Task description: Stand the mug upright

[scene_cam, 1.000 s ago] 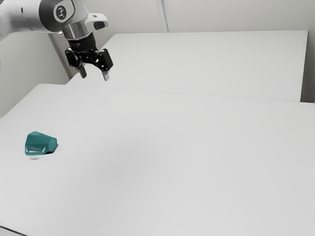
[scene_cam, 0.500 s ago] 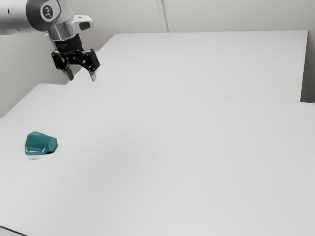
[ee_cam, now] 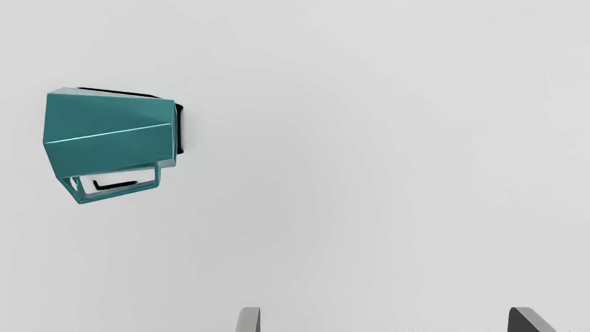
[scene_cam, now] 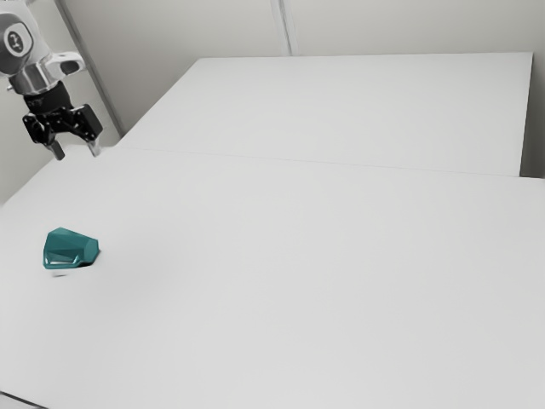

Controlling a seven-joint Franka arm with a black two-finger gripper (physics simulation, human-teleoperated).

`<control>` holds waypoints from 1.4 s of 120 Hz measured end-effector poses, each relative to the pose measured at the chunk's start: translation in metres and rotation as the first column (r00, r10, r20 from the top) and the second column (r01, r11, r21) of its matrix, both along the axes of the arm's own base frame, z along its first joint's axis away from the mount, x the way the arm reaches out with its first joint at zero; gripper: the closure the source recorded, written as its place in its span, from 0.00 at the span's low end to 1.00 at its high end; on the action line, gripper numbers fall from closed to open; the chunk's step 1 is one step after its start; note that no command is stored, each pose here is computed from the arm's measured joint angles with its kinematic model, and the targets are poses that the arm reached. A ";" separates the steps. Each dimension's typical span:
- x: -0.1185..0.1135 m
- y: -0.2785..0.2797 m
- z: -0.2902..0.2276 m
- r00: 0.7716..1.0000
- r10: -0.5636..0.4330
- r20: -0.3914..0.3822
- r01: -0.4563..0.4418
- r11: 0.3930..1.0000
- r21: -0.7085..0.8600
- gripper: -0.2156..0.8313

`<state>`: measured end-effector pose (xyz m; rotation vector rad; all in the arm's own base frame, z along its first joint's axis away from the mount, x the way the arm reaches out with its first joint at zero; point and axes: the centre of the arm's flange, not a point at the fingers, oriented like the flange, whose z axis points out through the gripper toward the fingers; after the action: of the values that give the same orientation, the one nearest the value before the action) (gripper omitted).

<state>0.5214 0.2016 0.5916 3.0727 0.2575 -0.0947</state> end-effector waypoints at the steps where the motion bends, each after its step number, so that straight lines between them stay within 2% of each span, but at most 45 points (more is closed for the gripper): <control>1: -0.001 0.003 -0.001 1.000 0.000 0.001 0.000 1.000 -0.003 0.23; 24: -0.023 0.061 -0.027 0.999 -0.016 0.046 0.019 0.998 -0.060 0.23; 69: -0.071 0.145 -0.043 0.987 -0.087 0.138 0.099 0.991 -0.086 0.23; 91: -0.097 0.196 -0.067 0.980 -0.072 0.187 0.098 0.986 -0.132 0.23; 115: -0.114 0.240 -0.100 0.963 -0.054 0.266 0.107 0.976 -0.189 0.23; 127: -0.127 0.261 -0.118 0.950 -0.022 0.312 0.098 0.969 -0.228 0.23; 139: -0.134 0.274 -0.132 0.928 0.001 0.374 0.105 0.959 -0.263 0.23; 168: -0.156 0.302 -0.165 0.859 0.039 0.510 0.146 0.937 -0.317 0.23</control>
<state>0.3651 0.5041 0.4266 2.6226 0.1048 0.6029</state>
